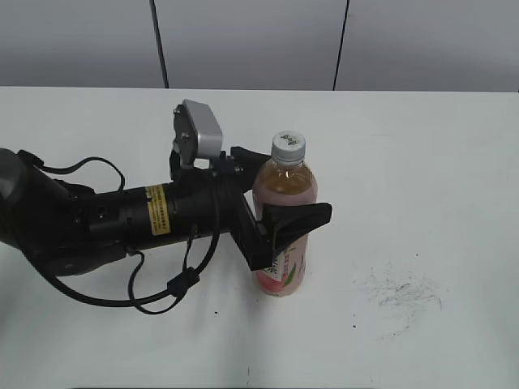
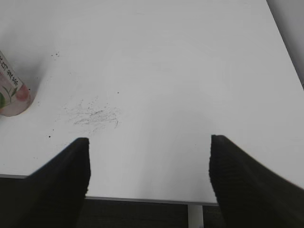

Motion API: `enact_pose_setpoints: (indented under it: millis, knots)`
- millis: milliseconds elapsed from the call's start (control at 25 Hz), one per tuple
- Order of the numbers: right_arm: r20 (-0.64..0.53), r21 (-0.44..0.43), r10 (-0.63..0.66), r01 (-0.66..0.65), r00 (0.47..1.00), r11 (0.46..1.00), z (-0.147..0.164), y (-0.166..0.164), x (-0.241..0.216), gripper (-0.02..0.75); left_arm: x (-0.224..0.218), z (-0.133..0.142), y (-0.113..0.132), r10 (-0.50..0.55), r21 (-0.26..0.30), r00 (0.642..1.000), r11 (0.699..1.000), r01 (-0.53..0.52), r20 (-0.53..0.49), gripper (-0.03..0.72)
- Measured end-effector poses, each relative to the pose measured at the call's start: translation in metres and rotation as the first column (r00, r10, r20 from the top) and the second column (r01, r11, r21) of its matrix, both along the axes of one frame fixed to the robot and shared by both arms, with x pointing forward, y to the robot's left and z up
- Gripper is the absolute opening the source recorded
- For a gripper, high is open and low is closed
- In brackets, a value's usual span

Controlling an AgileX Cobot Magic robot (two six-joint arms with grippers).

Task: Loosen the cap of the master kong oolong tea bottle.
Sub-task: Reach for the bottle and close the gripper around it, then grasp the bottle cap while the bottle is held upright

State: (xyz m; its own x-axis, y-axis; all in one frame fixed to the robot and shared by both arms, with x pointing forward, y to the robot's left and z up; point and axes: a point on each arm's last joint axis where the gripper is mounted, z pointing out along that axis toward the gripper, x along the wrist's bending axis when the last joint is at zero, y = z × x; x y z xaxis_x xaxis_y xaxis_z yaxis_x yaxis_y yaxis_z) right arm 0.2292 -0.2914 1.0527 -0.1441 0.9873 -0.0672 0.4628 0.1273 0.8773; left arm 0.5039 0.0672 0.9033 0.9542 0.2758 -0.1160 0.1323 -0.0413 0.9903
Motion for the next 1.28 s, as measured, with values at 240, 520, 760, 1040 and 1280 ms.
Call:
enact_pose_setpoints:
  millis: [240, 520, 760, 1040, 1280]
  knots:
    - [0.000, 0.000, 0.000, 0.000, 1.000, 1.000, 0.0000, 0.0000, 0.0000, 0.587, 0.0009, 0.0004, 0.0002, 0.010, -0.003, 1.000, 1.000, -0.010, 0.003, 0.479]
    - [0.000, 0.000, 0.000, 0.000, 1.000, 1.000, 0.0000, 0.0000, 0.0000, 0.587, 0.0004, 0.0004, -0.0003, 0.008, -0.004, 1.000, 1.000, -0.008, 0.003, 0.449]
    - [0.000, 0.000, 0.000, 0.000, 1.000, 1.000, 0.0000, 0.0000, 0.0000, 0.587, 0.0004, 0.0004, -0.0003, 0.008, -0.004, 1.000, 1.000, -0.008, 0.003, 0.449]
    - [0.000, 0.000, 0.000, 0.000, 1.000, 1.000, 0.0000, 0.0000, 0.0000, 0.587, 0.0005, 0.0004, -0.0002, 0.009, -0.004, 1.000, 1.000, -0.009, 0.003, 0.449]
    - [0.000, 0.000, 0.000, 0.000, 1.000, 1.000, 0.0000, 0.0000, 0.0000, 0.587, 0.0005, 0.0004, -0.0002, 0.009, -0.004, 1.000, 1.000, -0.009, 0.003, 0.449]
